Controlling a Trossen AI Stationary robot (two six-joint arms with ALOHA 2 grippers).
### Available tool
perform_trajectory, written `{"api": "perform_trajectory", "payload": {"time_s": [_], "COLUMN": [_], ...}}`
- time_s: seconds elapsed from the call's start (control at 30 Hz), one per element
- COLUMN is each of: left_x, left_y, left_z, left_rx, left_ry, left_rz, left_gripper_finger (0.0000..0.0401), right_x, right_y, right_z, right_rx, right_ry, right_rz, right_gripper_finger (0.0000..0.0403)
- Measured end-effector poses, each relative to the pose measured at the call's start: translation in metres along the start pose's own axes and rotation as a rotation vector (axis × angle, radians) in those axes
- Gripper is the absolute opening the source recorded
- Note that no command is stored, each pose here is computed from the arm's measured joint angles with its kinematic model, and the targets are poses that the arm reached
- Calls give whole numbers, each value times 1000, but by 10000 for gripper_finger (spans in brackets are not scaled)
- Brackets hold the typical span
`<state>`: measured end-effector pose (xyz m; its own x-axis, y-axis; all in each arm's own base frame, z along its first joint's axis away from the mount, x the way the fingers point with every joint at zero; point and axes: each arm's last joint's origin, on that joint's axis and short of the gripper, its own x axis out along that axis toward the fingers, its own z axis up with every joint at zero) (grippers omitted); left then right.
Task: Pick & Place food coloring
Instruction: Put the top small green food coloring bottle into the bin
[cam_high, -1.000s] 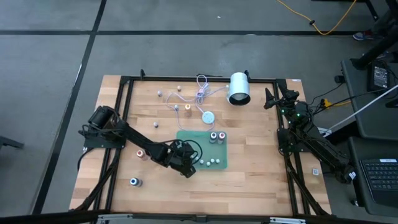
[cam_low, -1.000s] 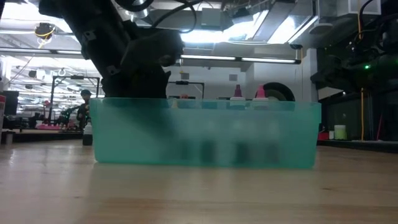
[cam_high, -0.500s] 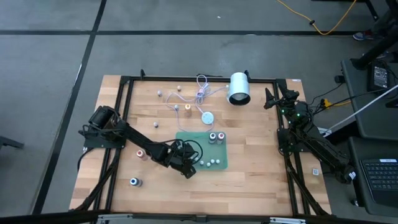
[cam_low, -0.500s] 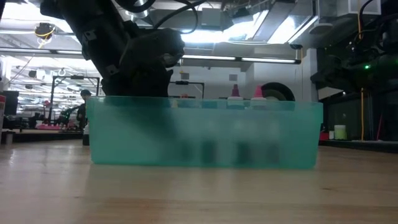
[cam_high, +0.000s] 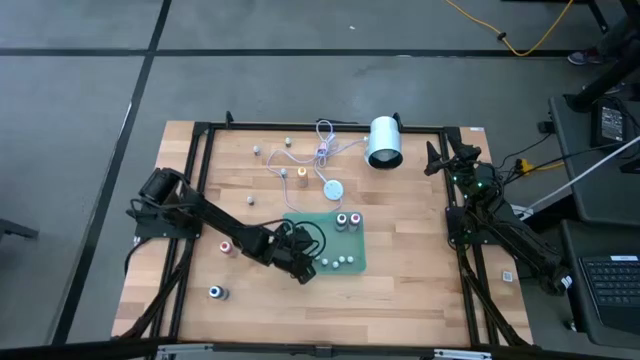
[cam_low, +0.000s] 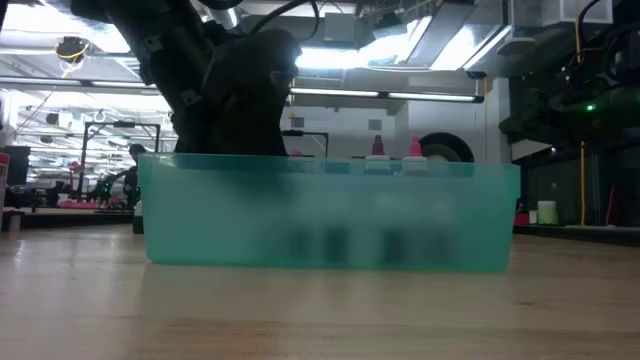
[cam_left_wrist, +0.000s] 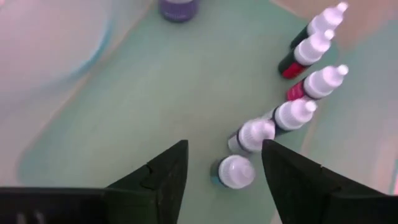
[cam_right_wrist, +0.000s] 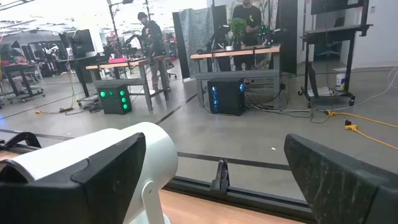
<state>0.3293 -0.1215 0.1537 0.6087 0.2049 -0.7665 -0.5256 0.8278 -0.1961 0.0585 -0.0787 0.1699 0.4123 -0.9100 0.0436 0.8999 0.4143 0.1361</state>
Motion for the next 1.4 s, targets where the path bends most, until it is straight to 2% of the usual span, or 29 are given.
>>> {"api": "perform_trajectory", "payload": {"time_s": [0.33,0.5,0.77,0.93,1.13,1.4], "left_x": [-20,-43,-96,-123,-139,-148], "left_y": [4,16,57,90,136,181], "left_z": [20,36,78,101,127,174], "left_rx": [1,-9,2,-6,-88,-49], "left_ry": [-18,-58,-185,-259,-304,-258], "left_rz": [-67,-35,39,82,194,371], "left_gripper_finger": [212,212,216,247,286,284], "right_x": [0,0,0,0,0,0], "right_y": [0,0,0,0,0,0], "right_z": [0,0,0,0,0,0], "right_rx": [0,0,0,0,0,0], "right_ry": [0,0,0,0,0,0], "right_rz": [0,0,0,0,0,0], "right_gripper_finger": [384,384,384,384,384,384]}}
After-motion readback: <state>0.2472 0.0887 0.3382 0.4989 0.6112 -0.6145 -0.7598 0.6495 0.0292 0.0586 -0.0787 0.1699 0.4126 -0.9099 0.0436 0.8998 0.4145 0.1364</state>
